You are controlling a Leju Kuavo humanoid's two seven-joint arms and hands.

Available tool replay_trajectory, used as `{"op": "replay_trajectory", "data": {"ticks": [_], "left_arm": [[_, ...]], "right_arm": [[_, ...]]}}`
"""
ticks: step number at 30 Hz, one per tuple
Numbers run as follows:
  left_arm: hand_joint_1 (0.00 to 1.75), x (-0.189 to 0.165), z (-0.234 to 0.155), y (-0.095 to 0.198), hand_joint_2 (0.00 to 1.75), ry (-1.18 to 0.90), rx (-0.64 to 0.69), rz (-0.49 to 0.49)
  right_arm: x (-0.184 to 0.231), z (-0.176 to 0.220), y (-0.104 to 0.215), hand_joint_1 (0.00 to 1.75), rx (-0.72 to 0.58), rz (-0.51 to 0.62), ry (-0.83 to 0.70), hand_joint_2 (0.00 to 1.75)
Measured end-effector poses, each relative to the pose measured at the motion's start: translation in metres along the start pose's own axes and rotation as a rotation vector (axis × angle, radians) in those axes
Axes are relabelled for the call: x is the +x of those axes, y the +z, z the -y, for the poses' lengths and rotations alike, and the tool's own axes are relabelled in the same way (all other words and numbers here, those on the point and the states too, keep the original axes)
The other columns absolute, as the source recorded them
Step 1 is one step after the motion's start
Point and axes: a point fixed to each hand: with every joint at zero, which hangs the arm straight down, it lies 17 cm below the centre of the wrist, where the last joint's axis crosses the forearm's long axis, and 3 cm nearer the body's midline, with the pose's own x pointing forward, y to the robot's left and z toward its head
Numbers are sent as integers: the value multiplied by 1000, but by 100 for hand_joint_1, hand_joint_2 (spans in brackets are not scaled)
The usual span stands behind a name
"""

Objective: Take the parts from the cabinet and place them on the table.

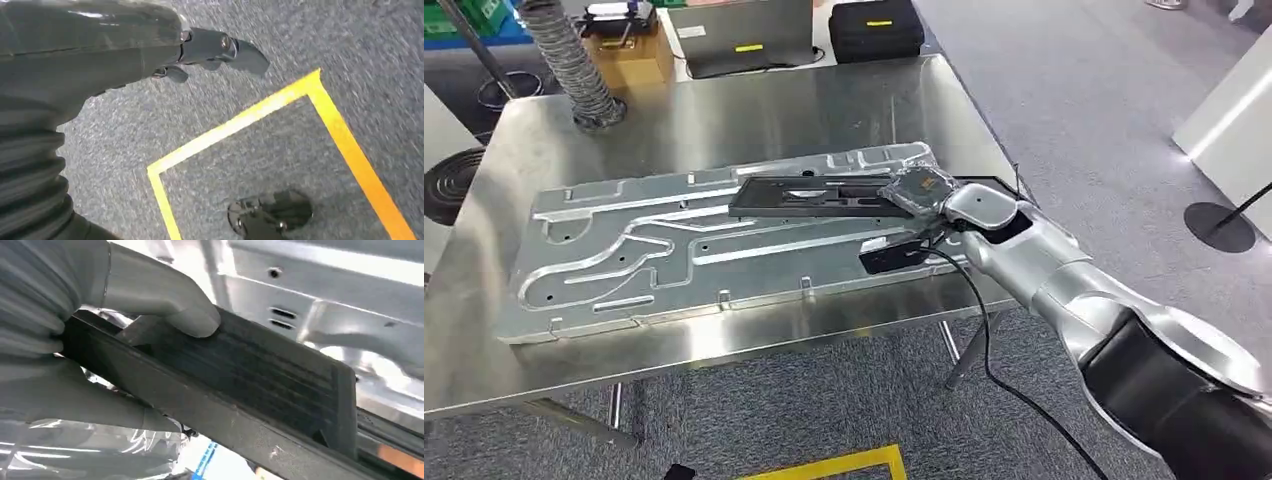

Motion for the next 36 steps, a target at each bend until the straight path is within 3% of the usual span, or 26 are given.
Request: {"op": "replay_trajectory", "data": {"ticks": [13,14,19,20,36], "left_arm": [[0,0,0,0,175,12,3,7],[0,-1,0,0,175,10,5,6],[0,-3,-5,0,175,-5,28,0],[0,-4,-6,0,0,-1,30,-1],[0,-11,-6,1,0,16,34,-11]], "right_arm": [[8,7,-6,169,4,12,-7,175],[9,7,-6,0,4,15,-8,0],[14,15,-10,0,-8,25,-12,0],[15,13,-10,0,-5,28,-15,0],[18,13,-11,0,-10,30,-32,0]]}}
